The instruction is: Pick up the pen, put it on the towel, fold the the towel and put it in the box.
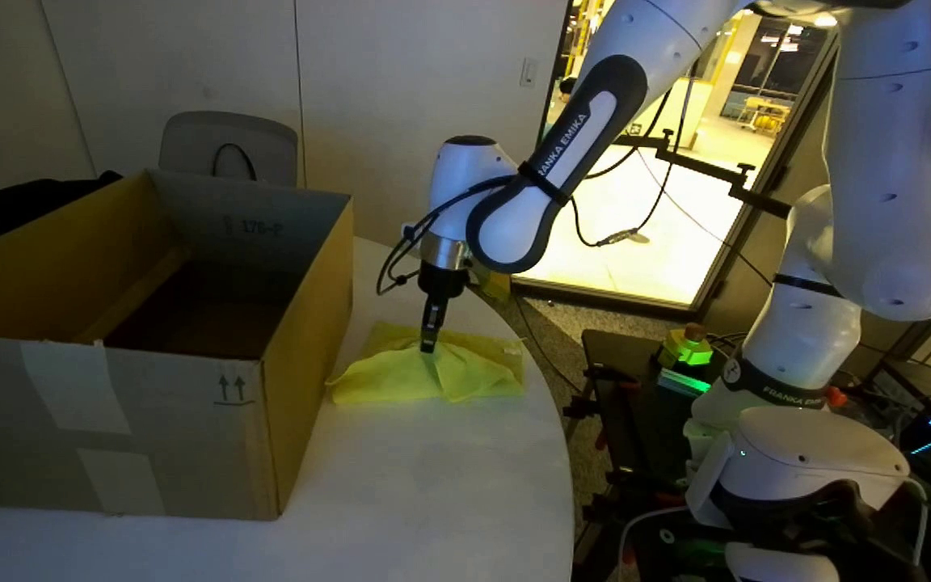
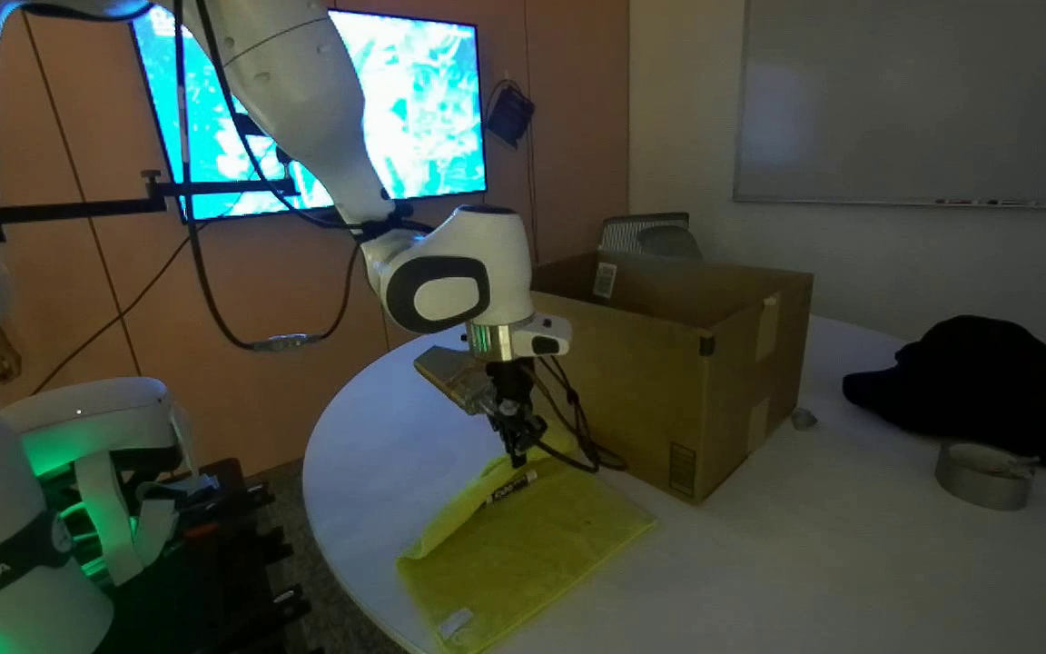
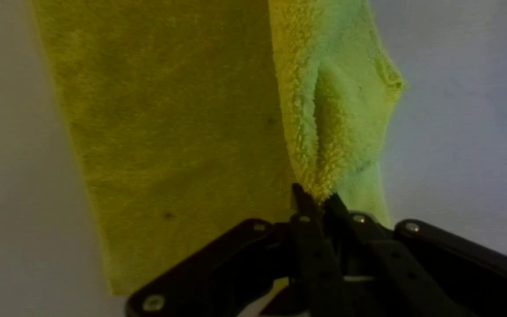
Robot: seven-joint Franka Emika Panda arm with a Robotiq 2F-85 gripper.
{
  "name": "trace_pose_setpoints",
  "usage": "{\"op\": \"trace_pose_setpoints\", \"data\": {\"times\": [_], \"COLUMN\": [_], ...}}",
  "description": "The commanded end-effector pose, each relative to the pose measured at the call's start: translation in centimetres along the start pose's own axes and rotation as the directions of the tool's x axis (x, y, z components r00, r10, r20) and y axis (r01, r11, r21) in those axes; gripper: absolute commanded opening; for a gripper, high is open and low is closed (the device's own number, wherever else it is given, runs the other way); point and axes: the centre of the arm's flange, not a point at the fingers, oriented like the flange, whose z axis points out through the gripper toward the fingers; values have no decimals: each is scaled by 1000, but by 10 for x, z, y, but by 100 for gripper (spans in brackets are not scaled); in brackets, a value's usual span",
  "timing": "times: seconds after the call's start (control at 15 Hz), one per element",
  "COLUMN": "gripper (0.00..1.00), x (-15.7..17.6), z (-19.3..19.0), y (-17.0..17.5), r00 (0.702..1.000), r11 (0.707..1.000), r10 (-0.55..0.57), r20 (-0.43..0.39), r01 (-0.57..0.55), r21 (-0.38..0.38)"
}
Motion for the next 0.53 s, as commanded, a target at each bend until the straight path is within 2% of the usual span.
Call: {"op": "trace_pose_setpoints", "data": {"times": [0.0,0.13,0.33,0.4,0.47], "gripper": [10,10,11,35,36], "x": [-19,-29,-38,-41,-44], "z": [-5,0,5,7,7], "y": [50,76,97,101,104], "r00": [987,966,939,934,932], "r11": [987,966,939,934,932], "r10": [160,259,343,357,361], "r20": [-18,-7,13,21,24], "r01": [-159,-259,-343,-357,-362], "r21": [13,24,17,18,18]}}
